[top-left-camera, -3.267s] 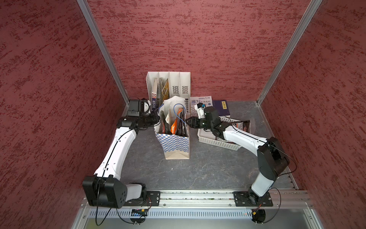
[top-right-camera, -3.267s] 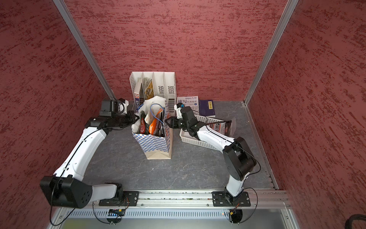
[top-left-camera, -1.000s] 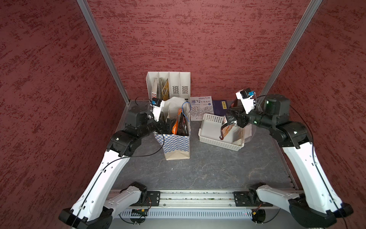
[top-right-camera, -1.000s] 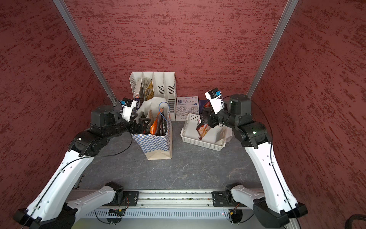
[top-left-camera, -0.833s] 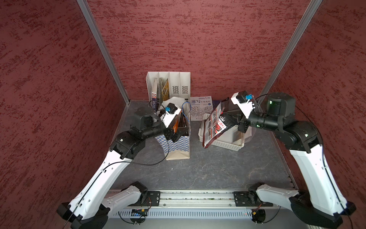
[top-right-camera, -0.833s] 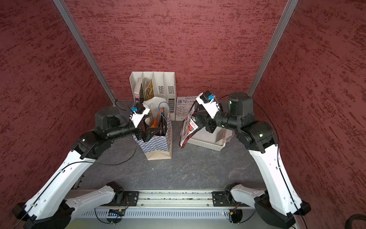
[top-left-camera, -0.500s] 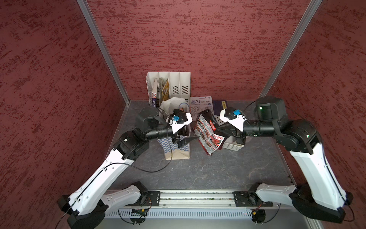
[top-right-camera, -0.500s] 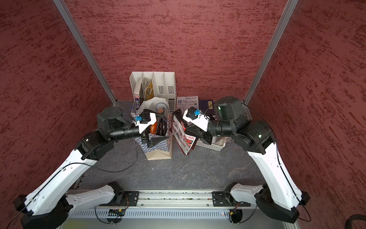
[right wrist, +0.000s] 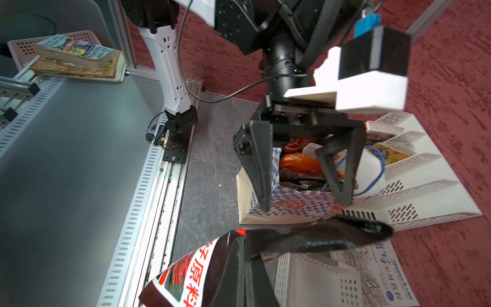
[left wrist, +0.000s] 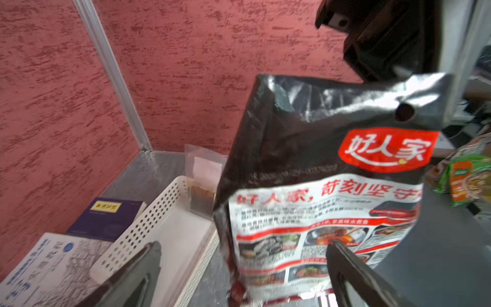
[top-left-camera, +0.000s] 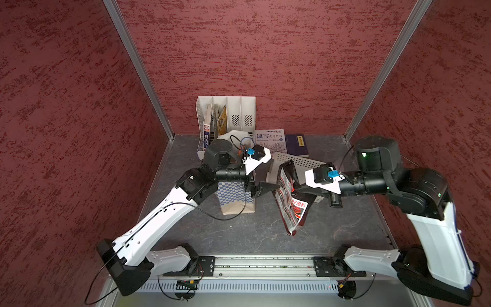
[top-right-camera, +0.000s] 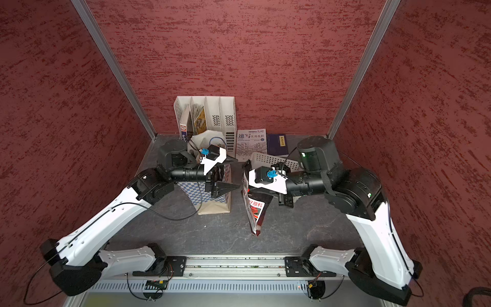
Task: Place the condiment packets inside the bag
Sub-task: Place the condiment packet in the paper bag.
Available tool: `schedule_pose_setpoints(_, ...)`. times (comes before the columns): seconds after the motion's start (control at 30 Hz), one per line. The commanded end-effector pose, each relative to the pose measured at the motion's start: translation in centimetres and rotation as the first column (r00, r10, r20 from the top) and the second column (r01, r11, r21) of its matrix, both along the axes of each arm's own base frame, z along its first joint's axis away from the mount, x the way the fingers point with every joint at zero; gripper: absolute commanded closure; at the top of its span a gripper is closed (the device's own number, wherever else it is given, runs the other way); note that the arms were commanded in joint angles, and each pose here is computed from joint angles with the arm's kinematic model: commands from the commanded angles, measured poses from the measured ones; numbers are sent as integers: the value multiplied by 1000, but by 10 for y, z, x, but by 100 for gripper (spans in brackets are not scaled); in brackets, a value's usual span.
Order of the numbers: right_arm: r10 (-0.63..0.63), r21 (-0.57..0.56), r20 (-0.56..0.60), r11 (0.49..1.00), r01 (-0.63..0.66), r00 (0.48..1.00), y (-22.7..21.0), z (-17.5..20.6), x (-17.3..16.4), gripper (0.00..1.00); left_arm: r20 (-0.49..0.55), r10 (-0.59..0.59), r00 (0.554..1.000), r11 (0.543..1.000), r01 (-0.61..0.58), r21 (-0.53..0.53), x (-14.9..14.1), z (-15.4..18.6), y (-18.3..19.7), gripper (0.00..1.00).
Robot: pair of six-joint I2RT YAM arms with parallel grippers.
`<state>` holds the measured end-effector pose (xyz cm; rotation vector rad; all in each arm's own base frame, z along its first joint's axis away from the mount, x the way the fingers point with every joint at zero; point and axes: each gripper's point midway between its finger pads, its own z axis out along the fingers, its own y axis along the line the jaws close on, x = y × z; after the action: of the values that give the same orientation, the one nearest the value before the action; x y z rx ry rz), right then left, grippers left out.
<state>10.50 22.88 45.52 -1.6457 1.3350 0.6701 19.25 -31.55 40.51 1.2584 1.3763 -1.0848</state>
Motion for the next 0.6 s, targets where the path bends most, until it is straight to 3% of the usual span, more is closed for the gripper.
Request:
schedule_pose_setpoints(0.0, 140, 86, 96, 985, -148, 985, -2, 25, -30, 100, -55, -172, 984, 980, 165, -111, -24, 21, 4, 0)
schedule_pose_setpoints(0.17, 163, 116, 141, 977, -180, 977, -8, 32, -40, 100, -134, -333, 933, 939, 315, -135, -40, 17, 11, 8)
schedule_pose_setpoints(0.37, 177, 140, 162, 970, -200, 971, -9, 38, -45, 100, -188, -477, 859, 878, 457, -141, -57, 7, 1, 44)
schedule_pose_setpoints(0.43, 164, 147, 170, 971, -189, 972, -9, 39, -44, 100, -194, -516, 834, 856, 496, -146, -64, 7, -1, 51)
schedule_pose_setpoints(0.5, 151, 152, 180, 972, -179, 972, -10, 39, -42, 100, -197, -548, 813, 837, 527, -149, -71, 6, -3, 53)
schedule_pose_setpoints(0.57, 144, 152, 185, 973, -173, 972, -11, 39, -42, 100, -188, -567, 802, 824, 547, -149, -76, 5, -5, 47)
